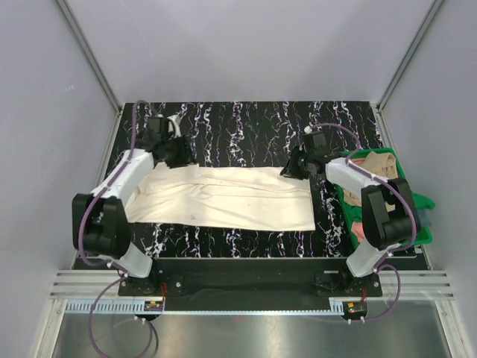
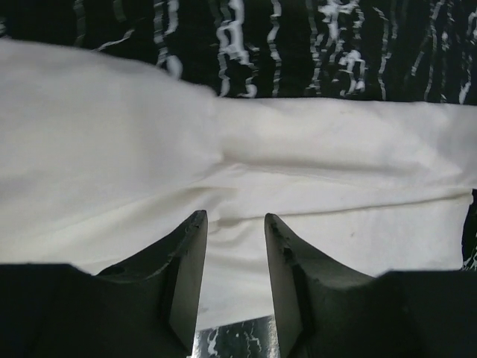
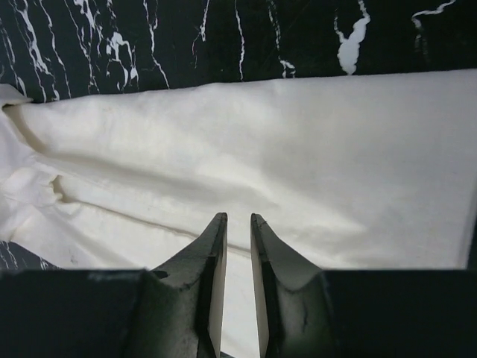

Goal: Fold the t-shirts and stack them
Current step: Fold the tshirt

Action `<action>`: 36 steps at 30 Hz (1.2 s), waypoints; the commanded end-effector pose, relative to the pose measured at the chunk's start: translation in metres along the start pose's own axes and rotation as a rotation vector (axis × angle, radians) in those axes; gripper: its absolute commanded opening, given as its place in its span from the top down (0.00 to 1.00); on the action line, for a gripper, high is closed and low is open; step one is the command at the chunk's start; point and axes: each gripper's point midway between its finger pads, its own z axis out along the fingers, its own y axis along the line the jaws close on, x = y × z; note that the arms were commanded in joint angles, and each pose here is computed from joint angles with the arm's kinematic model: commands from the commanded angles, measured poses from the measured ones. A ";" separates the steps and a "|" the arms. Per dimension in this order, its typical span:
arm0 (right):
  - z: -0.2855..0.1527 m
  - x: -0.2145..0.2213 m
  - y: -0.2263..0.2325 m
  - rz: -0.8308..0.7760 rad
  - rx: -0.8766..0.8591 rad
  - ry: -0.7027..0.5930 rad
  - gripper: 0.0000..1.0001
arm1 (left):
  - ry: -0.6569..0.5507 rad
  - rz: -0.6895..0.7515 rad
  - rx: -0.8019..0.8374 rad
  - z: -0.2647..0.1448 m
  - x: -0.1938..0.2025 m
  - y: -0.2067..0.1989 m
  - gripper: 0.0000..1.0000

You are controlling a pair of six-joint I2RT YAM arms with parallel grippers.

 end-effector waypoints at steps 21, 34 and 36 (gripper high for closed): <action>0.012 0.047 -0.033 0.021 0.112 0.107 0.77 | 0.194 0.268 -0.002 0.110 0.072 -0.085 0.65; -0.010 0.037 -0.039 0.044 0.183 0.041 0.77 | 0.216 0.309 -0.118 0.104 0.113 -0.069 0.67; -0.014 0.035 -0.044 0.043 0.216 0.028 0.77 | 0.217 0.302 -0.140 0.104 0.117 -0.066 0.67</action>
